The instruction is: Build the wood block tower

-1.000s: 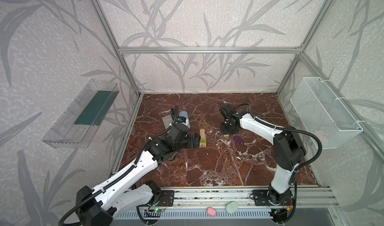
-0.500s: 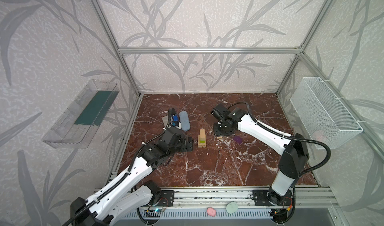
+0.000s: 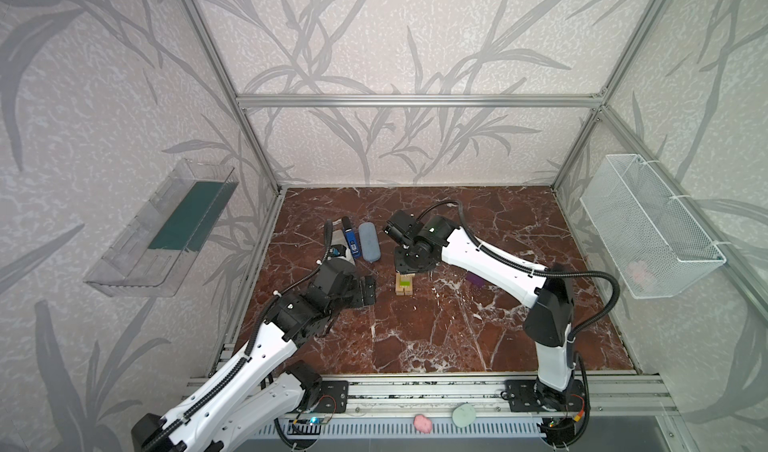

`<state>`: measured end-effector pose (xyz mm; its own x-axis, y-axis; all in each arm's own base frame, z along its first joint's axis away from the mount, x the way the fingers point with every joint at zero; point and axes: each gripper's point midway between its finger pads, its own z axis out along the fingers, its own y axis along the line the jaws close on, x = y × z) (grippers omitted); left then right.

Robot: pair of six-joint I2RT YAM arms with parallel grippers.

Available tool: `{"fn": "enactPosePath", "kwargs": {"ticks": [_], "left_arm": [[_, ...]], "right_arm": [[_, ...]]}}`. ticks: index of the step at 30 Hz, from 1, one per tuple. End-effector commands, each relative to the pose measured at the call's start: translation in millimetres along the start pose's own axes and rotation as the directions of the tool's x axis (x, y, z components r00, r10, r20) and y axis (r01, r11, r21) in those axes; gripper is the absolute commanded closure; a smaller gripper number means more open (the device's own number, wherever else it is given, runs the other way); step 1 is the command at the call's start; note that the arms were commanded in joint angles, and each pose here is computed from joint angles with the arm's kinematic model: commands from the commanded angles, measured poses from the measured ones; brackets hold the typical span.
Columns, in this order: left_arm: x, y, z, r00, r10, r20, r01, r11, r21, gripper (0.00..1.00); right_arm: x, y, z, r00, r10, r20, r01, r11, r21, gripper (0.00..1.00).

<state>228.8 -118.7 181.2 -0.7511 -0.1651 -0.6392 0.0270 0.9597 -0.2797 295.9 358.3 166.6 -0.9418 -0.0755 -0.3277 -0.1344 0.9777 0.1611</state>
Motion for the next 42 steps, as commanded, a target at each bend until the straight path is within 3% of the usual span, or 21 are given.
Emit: {"fn": "enactPosePath", "kwargs": {"ticks": [1, 26, 42], "left_arm": [[7.4, 13.4, -0.3, 1.0, -0.015, -0.013, 0.015, 0.999, -0.049, 0.01], [1.8, 18.1, -3.0, 1.0, -0.031, 0.006, 0.031, 0.997, -0.066, 0.01], [0.7, 17.0, -1.3, 0.999, -0.039, 0.004, 0.039, 0.997, -0.06, 0.01]], "right_arm": [[-2.0, -4.4, 2.8, 1.0, -0.009, -0.004, 0.009, 0.998, 0.054, 0.74], [-11.9, -7.9, 40.1, 1.0, -0.02, -0.008, 0.021, 0.987, 0.161, 0.74], [-10.4, -5.3, 47.3, 1.0, -0.006, -0.022, 0.009, 0.989, 0.149, 0.74]]}}
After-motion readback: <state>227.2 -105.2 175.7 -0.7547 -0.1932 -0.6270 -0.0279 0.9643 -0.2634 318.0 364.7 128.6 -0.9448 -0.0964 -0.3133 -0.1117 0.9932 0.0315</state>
